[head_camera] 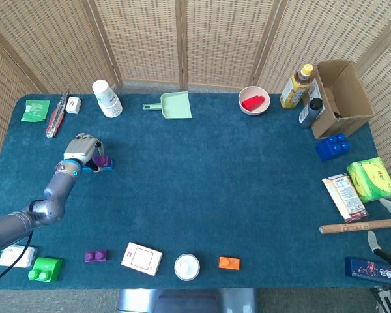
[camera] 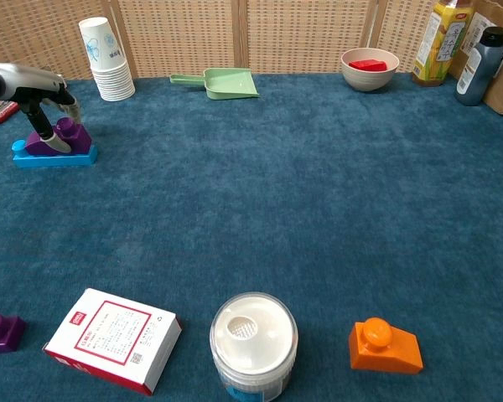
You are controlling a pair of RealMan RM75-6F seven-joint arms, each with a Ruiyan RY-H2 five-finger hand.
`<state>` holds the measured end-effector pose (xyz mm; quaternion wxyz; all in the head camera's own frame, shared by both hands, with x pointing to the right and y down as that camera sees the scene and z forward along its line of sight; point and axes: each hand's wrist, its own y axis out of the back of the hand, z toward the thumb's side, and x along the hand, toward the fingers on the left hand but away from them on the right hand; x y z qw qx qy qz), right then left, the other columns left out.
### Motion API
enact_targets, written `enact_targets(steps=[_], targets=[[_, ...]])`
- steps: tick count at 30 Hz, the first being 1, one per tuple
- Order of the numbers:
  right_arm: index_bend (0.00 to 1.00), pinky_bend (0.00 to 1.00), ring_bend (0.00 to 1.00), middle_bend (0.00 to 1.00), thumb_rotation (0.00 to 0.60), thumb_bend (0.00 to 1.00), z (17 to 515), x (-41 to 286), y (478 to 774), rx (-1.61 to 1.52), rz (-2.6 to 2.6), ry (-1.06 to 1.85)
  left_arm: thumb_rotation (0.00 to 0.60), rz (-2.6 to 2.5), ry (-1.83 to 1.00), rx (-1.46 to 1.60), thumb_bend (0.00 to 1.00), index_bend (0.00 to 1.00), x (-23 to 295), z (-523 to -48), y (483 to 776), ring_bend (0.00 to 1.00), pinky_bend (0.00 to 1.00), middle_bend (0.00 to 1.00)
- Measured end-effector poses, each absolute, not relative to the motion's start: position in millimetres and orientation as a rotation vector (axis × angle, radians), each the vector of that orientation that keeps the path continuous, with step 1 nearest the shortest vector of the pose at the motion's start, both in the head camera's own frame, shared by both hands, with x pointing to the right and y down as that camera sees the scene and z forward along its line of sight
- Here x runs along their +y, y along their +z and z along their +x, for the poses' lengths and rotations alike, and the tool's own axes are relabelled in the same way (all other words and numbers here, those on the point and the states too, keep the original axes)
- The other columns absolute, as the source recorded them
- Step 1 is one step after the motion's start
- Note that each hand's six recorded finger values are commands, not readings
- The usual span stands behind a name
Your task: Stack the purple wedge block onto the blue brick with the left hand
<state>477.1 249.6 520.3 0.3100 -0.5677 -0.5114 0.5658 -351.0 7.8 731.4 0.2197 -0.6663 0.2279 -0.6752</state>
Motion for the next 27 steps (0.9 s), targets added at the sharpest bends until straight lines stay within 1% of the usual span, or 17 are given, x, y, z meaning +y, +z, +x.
enact_targets(steps=[7,10,16,27], targets=[[0.15,0.04,0.0,0.09,0.586,0.37,477,249,520,-1.355,-1.503,1.487,0.6,-1.846,-1.843,0.629,0.31,0.11,7,-351,721,0.0,0.0,0.1],[0.15,0.04,0.0,0.09,0.59,0.37,478,249,520,-1.358,-1.504,1.484,0.6,-1.846,-1.83,0.633,0.31,0.06,9,-353,717,0.0,0.0,0.07],[0.15,0.04,0.0,0.09,0.587,0.37,476,248,520,-1.355,-1.512,1.477,0.6,-1.834,-1.765,0.651,0.31,0.05,12,-354,705,0.0,0.0,0.05],[0.15,0.04,0.0,0.09,0.588,0.37,471,246,529,-1.347,-1.544,1.469,0.6,-1.849,-1.576,0.744,0.3,0.07,32,-357,678,0.0,0.0,0.06]])
